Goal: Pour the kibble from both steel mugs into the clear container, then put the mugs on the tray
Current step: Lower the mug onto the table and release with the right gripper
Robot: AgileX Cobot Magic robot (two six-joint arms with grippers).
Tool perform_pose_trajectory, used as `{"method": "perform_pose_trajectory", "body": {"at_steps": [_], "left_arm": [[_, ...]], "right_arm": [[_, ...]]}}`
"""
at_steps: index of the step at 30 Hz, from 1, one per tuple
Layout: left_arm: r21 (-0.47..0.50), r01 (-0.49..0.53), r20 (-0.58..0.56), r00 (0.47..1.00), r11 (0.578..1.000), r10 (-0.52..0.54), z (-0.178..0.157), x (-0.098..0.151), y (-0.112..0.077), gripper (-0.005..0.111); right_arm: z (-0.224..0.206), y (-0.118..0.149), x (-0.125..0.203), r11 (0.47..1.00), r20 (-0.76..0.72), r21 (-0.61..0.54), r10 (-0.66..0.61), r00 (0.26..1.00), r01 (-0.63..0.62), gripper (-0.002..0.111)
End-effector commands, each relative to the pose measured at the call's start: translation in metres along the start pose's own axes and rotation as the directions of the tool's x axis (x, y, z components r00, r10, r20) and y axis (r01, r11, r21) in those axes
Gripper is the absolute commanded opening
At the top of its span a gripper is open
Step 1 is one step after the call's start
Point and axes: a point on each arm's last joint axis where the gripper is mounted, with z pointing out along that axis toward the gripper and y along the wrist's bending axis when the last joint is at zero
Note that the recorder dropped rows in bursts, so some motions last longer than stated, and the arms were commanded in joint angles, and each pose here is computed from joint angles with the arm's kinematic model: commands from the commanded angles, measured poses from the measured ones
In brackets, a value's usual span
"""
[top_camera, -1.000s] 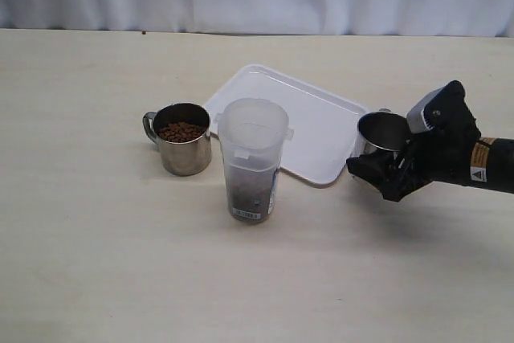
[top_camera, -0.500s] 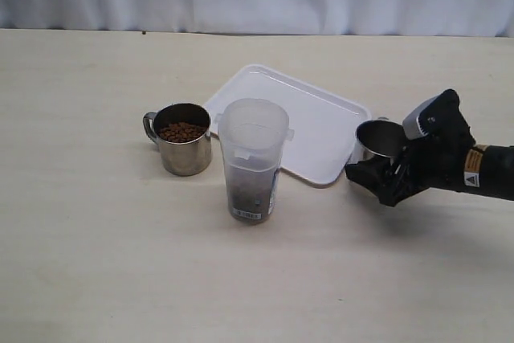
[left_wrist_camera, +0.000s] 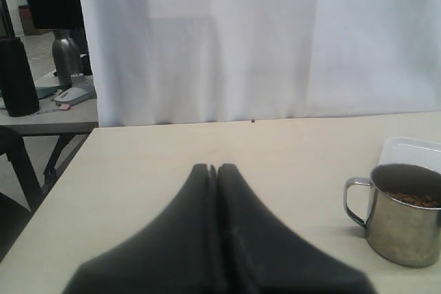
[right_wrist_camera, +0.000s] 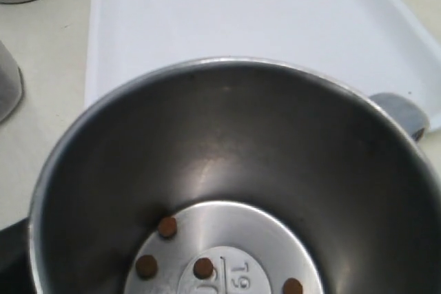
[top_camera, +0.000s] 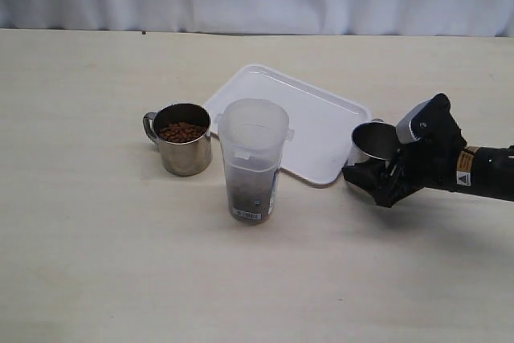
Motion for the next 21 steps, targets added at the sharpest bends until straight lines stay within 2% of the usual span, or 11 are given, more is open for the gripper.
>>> {"method": "perform_pose_trajectory", "body": {"at_steps": [1, 3, 5, 11, 16, 19, 21], "left_arm": [[0.008, 0.003, 0.013, 1.0, 1.0, -0.003, 0.0, 0.0, 0.0, 0.0], [0.008, 0.003, 0.013, 1.0, 1.0, -0.003, 0.0, 0.0, 0.0, 0.0], [0.008, 0.003, 0.013, 1.0, 1.0, -0.003, 0.0, 0.0, 0.0, 0.0], [0.008, 0.003, 0.013, 1.0, 1.0, -0.003, 0.0, 0.0, 0.0, 0.0], [0.008, 0.003, 0.013, 1.0, 1.0, -0.003, 0.0, 0.0, 0.0, 0.0], [0.008, 0.003, 0.013, 1.0, 1.0, -0.003, 0.0, 0.0, 0.0, 0.0], [0.008, 0.003, 0.013, 1.0, 1.0, -0.003, 0.0, 0.0, 0.0, 0.0]], "right_arm": [[-0.009, -0.003, -0.006, 0.998, -0.031, 0.032, 0.062, 0.998, -0.061, 0.072], [-0.011, -0.003, -0.009, 0.992, -0.021, 0.035, 0.118, 0.993, -0.117, 0.082], [-0.012, -0.003, -0.011, 0.989, -0.016, 0.037, 0.141, 0.99, -0.14, 0.086], [-0.02, -0.001, -0.024, 0.99, 0.006, 0.027, 0.141, 0.99, -0.141, 0.087], [-0.054, 0.013, -0.065, 0.99, 0.048, -0.014, 0.139, 0.989, -0.139, 0.087], [-0.071, 0.019, -0.079, 0.984, 0.059, 0.018, 0.174, 0.983, -0.176, 0.084], [-0.081, 0.024, -0.081, 0.982, 0.069, 0.059, 0.174, 0.982, -0.178, 0.071]]}}
